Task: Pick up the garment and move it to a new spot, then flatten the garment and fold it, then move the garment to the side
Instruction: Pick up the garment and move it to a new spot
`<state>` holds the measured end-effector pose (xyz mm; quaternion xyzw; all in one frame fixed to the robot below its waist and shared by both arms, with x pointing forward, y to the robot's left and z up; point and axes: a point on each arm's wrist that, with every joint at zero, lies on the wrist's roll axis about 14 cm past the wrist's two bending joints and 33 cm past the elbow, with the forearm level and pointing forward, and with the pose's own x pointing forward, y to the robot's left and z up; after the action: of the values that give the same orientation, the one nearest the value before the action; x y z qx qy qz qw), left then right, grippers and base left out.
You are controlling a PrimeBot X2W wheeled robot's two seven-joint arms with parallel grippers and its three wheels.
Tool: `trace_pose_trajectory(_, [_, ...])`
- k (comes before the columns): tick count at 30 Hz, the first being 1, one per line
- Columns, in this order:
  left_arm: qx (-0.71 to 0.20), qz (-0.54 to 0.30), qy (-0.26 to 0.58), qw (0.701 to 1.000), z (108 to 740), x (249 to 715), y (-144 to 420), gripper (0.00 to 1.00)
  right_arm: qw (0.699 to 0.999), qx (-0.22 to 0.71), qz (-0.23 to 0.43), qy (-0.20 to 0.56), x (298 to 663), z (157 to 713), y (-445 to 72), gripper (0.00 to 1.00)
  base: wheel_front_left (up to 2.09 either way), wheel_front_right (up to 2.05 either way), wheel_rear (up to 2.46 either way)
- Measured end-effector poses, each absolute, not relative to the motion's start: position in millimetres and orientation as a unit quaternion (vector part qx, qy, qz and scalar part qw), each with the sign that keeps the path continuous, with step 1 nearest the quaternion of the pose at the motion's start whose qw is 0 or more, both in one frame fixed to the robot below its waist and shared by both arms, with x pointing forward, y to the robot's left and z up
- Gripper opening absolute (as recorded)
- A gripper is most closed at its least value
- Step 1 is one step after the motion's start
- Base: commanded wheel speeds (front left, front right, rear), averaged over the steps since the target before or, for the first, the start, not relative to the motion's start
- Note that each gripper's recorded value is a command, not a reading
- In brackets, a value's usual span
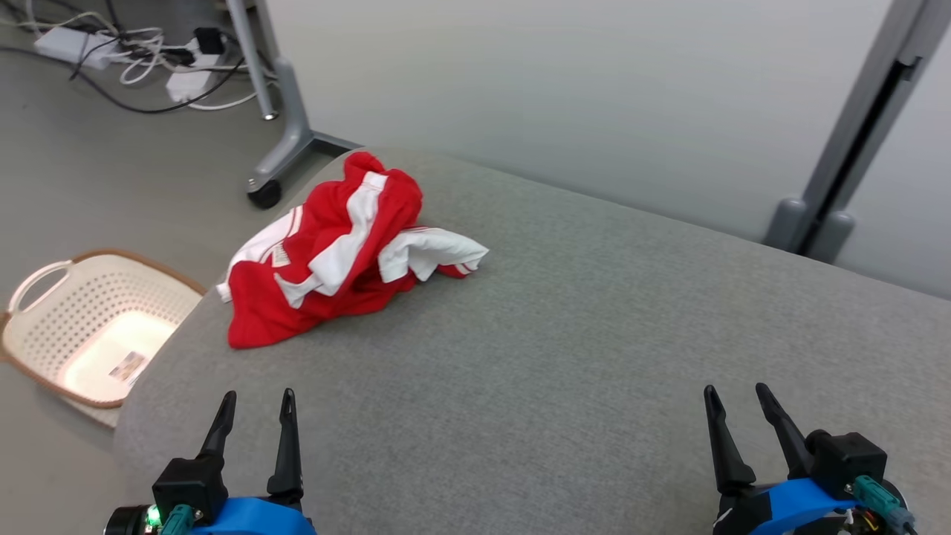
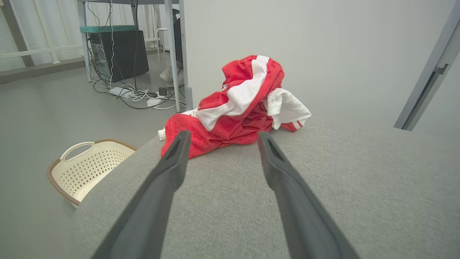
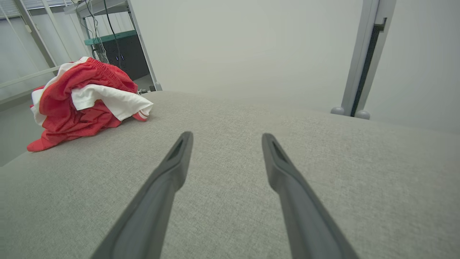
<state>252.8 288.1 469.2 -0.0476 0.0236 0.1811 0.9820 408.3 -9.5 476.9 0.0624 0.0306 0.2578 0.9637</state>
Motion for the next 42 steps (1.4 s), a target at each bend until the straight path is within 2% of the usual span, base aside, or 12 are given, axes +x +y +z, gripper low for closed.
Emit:
trace_pose_trajectory(8, [-0.043, 0.214, 0.028, 0.976, 468.2, 236.1, 303.4, 1.00, 0.955, 0.065, 0.288, 0.036, 412.5, 473.1, 15.6, 1.00, 0.00, 0.00, 0.00])
trace_pose_trajectory(17, [-0.038, 0.205, 0.025, 0.978, 476.4, 247.7, 304.4, 1.00, 0.958, 0.059, 0.277, 0.043, 416.6, 465.2, 7.3, 1.00, 0.00, 0.00, 0.00])
trace_pose_trajectory(23, [-0.036, 0.178, -0.007, 0.983, 528.8, 286.2, 319.8, 1.00, 0.964, 0.053, 0.258, 0.036, 430.5, 463.2, -4.9, 1.00, 0.00, 0.00, 0.00])
trace_pose_trajectory(30, [-0.012, 0.153, 0.032, 0.988, 567.4, 350.6, 353.2, 1.00, 0.969, 0.056, 0.233, 0.052, 448.0, 445.8, -22.1, 1.00, 0.00, 0.00, 0.00])
trace_pose_trajectory(37, [-0.022, 0.151, 0.126, 0.980, 542.1, 416.8, 373.0, 1.00, 0.978, 0.053, 0.191, 0.061, 458.5, 428.3, -55.7, 1.00, 0.00, 0.00, 0.00])
trace_pose_trajectory(42, [-0.043, 0.143, 0.210, 0.966, 494.1, 447.7, 370.2, 1.00, 0.985, 0.048, 0.152, 0.067, 461.4, 417.9, -87.0, 1.00, 0.00, 0.00, 0.00])
